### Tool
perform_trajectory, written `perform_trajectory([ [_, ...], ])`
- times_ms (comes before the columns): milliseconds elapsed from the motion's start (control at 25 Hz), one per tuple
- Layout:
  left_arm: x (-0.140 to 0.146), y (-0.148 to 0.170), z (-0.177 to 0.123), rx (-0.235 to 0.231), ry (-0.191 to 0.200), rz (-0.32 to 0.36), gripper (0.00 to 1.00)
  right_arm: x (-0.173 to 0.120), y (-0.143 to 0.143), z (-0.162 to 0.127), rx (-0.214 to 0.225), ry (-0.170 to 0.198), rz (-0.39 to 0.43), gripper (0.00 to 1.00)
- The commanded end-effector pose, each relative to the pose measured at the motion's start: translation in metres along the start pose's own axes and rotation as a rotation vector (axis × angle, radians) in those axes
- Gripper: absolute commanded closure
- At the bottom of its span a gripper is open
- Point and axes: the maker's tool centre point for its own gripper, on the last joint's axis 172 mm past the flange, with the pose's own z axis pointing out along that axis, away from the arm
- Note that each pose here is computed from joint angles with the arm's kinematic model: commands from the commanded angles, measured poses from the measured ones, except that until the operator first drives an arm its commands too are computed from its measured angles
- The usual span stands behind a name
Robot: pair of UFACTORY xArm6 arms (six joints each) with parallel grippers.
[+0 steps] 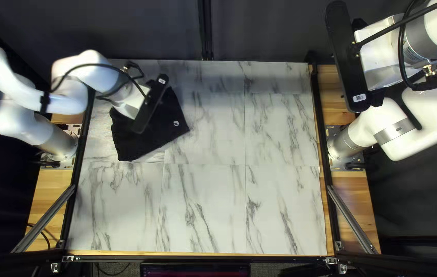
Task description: Fold t-shirt
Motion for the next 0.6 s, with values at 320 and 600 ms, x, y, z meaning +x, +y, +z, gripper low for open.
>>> perform_trajectory([
  [320,0.0134,0.0164,-0.0415,-0.017,0.025,-0.055,0.00,0.0000,0.0000,0.0000,0.000,0.000,0.000,0.00],
  [600,0.0134,0.0164,-0.0415,-0.017,0.025,-0.055,0.00,0.0000,0.0000,0.0000,0.000,0.000,0.000,0.00],
])
